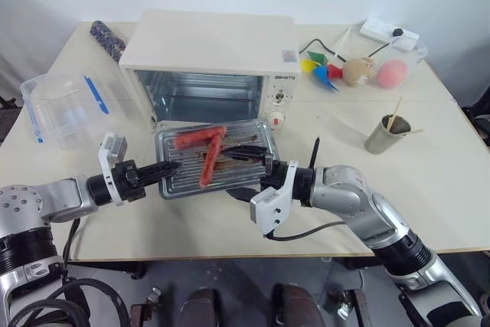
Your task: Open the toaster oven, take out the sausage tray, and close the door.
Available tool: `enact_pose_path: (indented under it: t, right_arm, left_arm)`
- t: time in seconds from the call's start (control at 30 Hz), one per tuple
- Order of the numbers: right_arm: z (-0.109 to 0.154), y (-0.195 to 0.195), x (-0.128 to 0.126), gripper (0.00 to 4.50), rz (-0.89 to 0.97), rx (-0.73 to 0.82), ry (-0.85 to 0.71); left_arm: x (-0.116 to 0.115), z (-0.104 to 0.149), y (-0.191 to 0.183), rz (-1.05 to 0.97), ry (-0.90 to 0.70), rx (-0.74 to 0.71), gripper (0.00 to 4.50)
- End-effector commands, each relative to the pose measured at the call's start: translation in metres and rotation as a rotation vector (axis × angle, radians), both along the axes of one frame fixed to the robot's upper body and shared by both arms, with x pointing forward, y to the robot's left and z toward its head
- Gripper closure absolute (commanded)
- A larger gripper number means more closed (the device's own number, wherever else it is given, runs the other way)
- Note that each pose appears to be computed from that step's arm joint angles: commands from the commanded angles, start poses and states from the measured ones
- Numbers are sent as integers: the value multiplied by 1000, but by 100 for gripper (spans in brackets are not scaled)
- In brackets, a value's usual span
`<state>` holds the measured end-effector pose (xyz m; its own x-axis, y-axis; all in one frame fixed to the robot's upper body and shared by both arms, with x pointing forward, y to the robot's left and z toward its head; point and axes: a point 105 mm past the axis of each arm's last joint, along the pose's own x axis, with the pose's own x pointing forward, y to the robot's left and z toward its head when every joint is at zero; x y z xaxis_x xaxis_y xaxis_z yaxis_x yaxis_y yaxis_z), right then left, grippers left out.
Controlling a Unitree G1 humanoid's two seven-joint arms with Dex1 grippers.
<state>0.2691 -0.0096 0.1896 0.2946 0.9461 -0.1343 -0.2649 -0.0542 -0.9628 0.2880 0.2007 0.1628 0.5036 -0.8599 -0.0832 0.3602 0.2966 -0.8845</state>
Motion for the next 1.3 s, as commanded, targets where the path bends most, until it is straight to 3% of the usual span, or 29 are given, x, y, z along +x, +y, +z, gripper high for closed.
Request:
enact_pose_path:
  t: [0.03, 0.33, 0.63, 0.77, 1.1, 1.3]
  right_arm:
    - [24, -7, -11, 5, 46, 65, 56]
    - [23, -35, -32, 5, 137, 77, 479]
    - [24, -81, -11, 5, -14, 68, 693]
    - [18, -98, 2, 93, -82, 96, 740]
    - [-37, -121, 43, 441, -230, 71, 774]
    - [-54, -112, 59, 446, -220, 89, 793]
  left_arm:
    - [-3, 3, -1, -15, -3, -47, 450]
    - [-11, -2, -2, -14, 11, -75, 450]
    - [-35, -2, 11, 102, 0, -134, 450]
    - [-42, -3, 17, 171, -16, -158, 450]
    - [-57, -5, 24, 347, -97, -235, 450]
    - [-66, -4, 29, 455, -131, -260, 450]
